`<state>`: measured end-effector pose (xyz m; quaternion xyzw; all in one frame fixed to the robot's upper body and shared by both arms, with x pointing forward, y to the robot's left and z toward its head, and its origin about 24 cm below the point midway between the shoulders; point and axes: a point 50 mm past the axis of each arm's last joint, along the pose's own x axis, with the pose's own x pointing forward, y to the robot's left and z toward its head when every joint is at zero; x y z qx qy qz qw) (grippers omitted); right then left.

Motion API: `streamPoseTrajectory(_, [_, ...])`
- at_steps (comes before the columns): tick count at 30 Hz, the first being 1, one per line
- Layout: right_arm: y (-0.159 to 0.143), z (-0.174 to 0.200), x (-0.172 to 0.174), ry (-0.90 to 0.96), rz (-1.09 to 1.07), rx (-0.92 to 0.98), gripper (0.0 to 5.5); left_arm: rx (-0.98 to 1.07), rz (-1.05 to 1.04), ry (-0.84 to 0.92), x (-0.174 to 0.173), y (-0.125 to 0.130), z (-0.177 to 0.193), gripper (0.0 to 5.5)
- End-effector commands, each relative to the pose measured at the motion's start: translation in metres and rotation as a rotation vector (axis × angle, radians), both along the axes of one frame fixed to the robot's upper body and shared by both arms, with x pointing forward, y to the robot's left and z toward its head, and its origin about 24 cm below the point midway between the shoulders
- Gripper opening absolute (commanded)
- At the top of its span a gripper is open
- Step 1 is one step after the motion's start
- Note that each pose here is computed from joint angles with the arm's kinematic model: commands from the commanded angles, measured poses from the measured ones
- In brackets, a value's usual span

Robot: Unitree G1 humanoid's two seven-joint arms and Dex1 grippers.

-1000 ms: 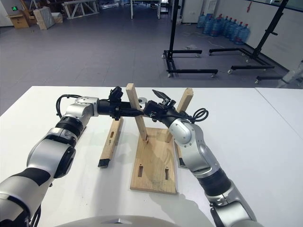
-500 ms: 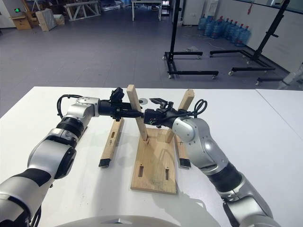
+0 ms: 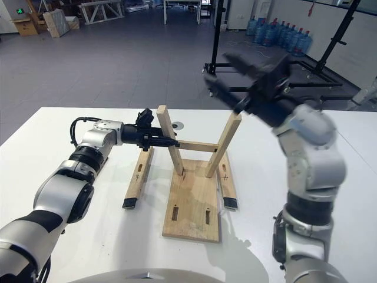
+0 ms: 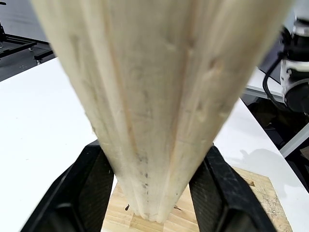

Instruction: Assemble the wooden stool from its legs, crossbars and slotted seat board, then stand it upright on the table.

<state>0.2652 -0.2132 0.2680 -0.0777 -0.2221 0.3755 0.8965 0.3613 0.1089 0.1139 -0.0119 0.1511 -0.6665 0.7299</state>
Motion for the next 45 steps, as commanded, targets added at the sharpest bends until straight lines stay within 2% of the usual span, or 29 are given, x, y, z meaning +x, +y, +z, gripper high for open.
streamPoseTrajectory(1, [-0.062,-0.026,0.008,0.191,-0.047,0.093,2.90,0.185,-0.007,0.181,-0.022,0.012,-0.056,2.09])
streamPoseTrajectory(3, [-0.084,-0.046,0.010,0.296,-0.072,0.149,2.90,0.190,-0.010,0.180,-0.022,0.012,-0.056,2.09])
streamPoseTrajectory(4, [-0.086,-0.055,0.010,0.352,-0.035,0.203,2.90,0.192,-0.012,0.178,-0.022,0.011,-0.056,2.09])
streamPoseTrajectory(8, [-0.063,-0.078,-0.002,0.486,0.182,0.315,2.90,0.198,-0.022,0.174,-0.022,0.009,-0.056,2.09])
streamPoseTrajectory(15, [-0.028,-0.107,-0.004,0.597,0.251,0.247,2.90,0.227,-0.053,0.160,-0.022,0.004,-0.055,2.09])
streamPoseTrajectory(23, [-0.015,-0.114,-0.004,0.613,0.287,0.218,2.90,0.251,-0.120,0.119,-0.021,-0.006,-0.049,2.09])
streamPoseTrajectory(30, [-0.007,-0.138,-0.006,0.742,0.329,0.233,2.90,0.283,-0.182,0.071,-0.020,-0.017,-0.044,2.09])
streamPoseTrajectory(37, [0.012,-0.191,-0.011,0.966,0.384,0.247,2.90,0.301,-0.242,0.008,-0.020,-0.032,-0.038,2.09])
streamPoseTrajectory(45, [0.037,-0.199,-0.017,1.009,0.508,0.200,2.90,0.248,-0.276,-0.095,-0.019,-0.058,-0.022,2.09])
